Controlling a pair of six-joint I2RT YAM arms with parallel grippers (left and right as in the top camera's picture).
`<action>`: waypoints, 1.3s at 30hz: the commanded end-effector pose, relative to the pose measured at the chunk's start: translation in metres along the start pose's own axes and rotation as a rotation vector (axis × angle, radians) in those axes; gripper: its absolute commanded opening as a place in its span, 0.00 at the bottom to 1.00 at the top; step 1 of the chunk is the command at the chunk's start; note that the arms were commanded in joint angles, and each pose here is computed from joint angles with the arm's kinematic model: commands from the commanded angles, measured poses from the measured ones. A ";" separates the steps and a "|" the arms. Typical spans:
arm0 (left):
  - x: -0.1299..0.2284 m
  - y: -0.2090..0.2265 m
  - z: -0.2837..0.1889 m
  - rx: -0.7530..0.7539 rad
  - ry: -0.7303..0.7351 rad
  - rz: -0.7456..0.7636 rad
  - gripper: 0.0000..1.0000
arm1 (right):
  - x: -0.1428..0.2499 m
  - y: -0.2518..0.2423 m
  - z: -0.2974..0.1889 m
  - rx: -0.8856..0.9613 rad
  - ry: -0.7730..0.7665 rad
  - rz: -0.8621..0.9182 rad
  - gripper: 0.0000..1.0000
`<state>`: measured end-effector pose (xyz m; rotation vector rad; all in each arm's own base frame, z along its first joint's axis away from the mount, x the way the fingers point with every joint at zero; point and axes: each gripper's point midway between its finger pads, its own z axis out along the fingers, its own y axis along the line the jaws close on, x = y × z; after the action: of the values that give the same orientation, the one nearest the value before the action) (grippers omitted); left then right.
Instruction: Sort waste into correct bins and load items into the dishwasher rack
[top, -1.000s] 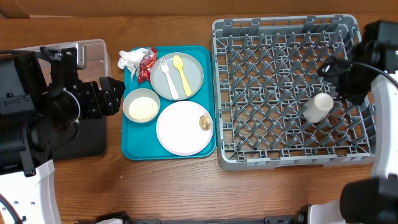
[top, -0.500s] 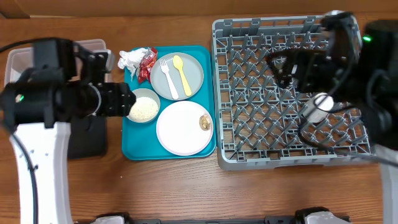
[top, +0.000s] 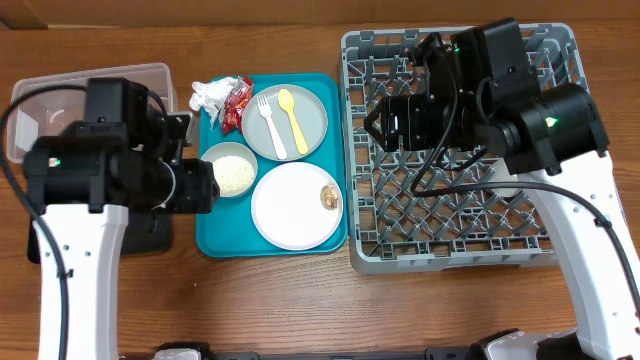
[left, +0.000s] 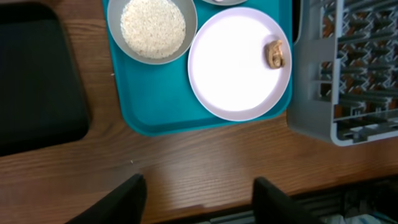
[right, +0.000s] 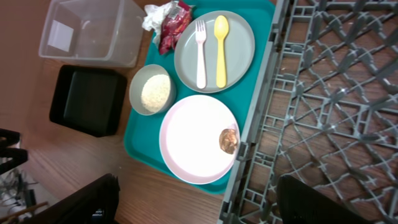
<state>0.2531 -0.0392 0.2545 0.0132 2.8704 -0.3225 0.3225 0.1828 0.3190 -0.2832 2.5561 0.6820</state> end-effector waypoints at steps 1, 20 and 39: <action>0.002 0.003 0.023 -0.003 0.022 -0.034 0.57 | -0.001 -0.001 -0.001 0.014 -0.007 -0.016 0.85; -0.061 -0.004 0.121 -0.061 -0.093 0.087 0.49 | -0.009 -0.008 0.006 0.051 -0.026 -0.022 0.84; -0.021 0.046 -0.010 -0.215 -0.228 -0.187 0.65 | -0.030 0.002 0.309 0.127 -0.025 -0.292 0.76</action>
<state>0.2843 -0.0038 0.2289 -0.2373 2.7826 -0.0584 0.4646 0.3402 0.1419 -0.5633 2.4082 0.4650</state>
